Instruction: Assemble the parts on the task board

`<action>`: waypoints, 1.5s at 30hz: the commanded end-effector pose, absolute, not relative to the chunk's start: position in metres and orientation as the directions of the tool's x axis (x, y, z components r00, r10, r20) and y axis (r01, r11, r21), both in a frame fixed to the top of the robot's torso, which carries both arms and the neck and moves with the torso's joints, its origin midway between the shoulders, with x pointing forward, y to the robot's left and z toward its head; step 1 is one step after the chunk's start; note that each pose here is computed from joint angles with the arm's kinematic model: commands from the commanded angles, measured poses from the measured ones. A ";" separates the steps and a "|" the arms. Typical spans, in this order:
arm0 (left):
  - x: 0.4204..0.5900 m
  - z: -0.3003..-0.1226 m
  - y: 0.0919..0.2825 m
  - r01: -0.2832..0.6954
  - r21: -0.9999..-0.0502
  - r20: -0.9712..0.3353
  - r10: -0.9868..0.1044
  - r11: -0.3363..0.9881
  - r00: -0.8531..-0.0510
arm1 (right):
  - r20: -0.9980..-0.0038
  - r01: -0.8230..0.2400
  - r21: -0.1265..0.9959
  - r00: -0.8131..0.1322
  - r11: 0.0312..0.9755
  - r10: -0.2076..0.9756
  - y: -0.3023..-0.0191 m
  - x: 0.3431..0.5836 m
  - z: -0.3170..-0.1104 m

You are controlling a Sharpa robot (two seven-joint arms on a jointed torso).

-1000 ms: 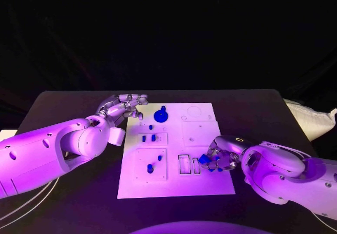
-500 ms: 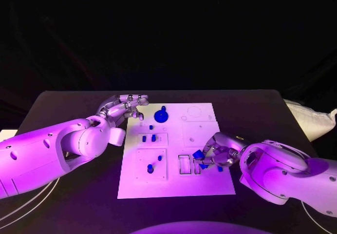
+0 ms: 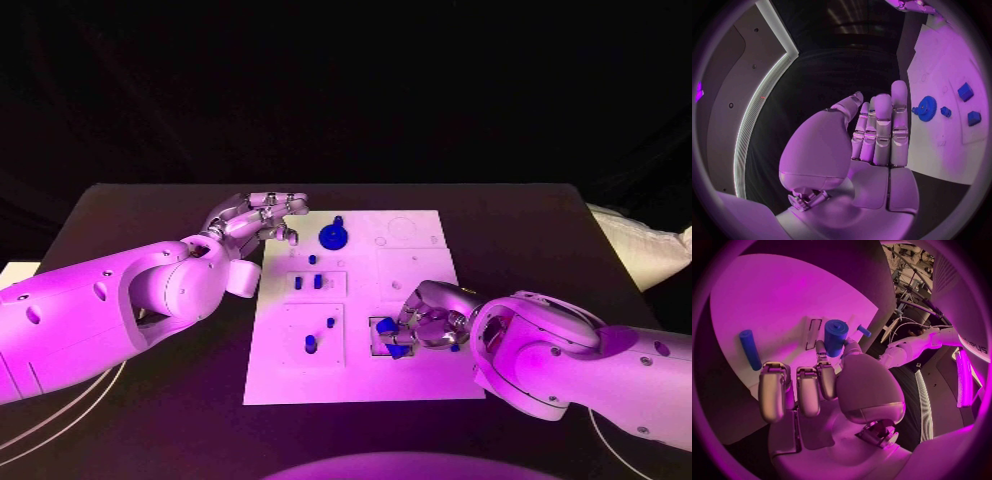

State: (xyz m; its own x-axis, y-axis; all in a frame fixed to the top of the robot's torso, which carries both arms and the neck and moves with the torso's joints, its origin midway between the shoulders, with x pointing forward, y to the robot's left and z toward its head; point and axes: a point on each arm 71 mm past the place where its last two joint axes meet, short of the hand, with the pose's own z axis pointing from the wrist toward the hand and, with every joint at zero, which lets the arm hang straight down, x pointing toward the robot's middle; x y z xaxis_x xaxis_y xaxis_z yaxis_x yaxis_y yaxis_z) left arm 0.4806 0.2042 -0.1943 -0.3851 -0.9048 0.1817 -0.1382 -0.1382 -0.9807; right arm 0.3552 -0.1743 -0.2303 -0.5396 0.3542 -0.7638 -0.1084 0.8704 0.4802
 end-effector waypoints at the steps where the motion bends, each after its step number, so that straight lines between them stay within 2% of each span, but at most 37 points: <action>1: 0.480 -0.193 0.202 -0.136 -0.980 0.188 -0.895 -0.145 -0.405 | -0.759 -0.112 0.455 -0.568 0.883 0.318 -0.173 0.354 -0.234; 29: 0.480 -0.193 0.203 -0.136 -0.980 0.188 -0.896 -0.145 -0.403 | -0.813 -0.189 0.416 -0.515 0.889 0.271 -0.167 0.354 -0.230; 45: 0.480 -0.193 0.203 -0.136 -0.980 0.188 -0.896 -0.144 -0.403 | -0.851 -0.236 0.352 -0.484 0.906 0.205 -0.162 0.357 -0.231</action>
